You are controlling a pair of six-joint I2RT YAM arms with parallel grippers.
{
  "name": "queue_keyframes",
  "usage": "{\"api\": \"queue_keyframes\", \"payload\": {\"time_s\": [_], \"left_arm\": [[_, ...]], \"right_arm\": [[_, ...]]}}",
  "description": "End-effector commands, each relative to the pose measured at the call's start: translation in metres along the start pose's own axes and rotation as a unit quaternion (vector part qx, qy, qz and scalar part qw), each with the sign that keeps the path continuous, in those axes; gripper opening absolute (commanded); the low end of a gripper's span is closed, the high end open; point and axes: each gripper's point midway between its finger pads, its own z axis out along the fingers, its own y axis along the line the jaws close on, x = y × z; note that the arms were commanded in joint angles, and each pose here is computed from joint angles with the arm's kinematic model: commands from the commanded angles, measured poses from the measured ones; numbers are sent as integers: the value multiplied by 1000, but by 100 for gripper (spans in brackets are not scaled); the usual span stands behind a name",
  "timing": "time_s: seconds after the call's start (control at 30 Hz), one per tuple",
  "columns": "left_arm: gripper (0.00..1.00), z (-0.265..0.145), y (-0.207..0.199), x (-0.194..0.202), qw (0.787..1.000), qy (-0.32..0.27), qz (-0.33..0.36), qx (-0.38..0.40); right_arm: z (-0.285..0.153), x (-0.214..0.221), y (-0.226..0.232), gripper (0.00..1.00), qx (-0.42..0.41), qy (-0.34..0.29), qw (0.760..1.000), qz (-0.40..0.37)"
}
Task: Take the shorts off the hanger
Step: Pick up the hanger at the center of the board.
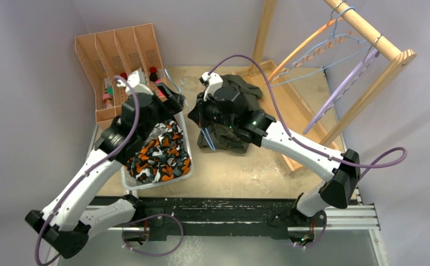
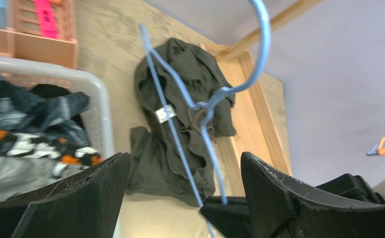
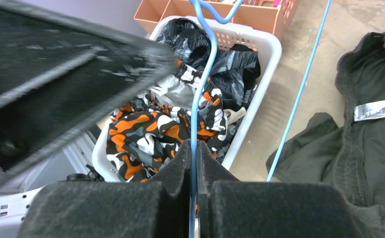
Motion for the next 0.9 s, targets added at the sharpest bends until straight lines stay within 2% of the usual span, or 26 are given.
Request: {"api": "queue_keyframes", "payload": {"time_s": [0.0, 0.07, 0.1, 0.23, 0.4, 0.6, 0.77, 0.87], "left_arm": [[80, 8, -58, -9, 993, 1, -34, 113], [76, 15, -58, -9, 994, -4, -36, 107], [72, 19, -54, -10, 995, -9, -34, 94], [63, 32, -28, -18, 999, -40, -18, 16], [52, 38, -30, -39, 997, -80, -3, -3], [49, 53, -44, -27, 998, -52, 30, 20], [36, 56, -43, -22, 998, -37, 54, 15], [23, 50, -44, -25, 996, -38, 78, 27]], "right_arm": [[-2, -17, 16, 0, -36, -27, 999, 23], [-3, -18, 19, 0, -43, -30, 998, 27], [-4, -19, 20, 0, -45, -32, 998, 31], [-6, -17, 21, 0, -52, -34, 998, 34], [-7, -16, 20, 0, -51, -34, 997, 36], [-11, -22, 27, 0, -66, -41, 996, 34], [-13, -26, 26, 0, -64, -47, 996, 33], [-13, -29, 27, 0, -62, -51, 996, 31]]}}
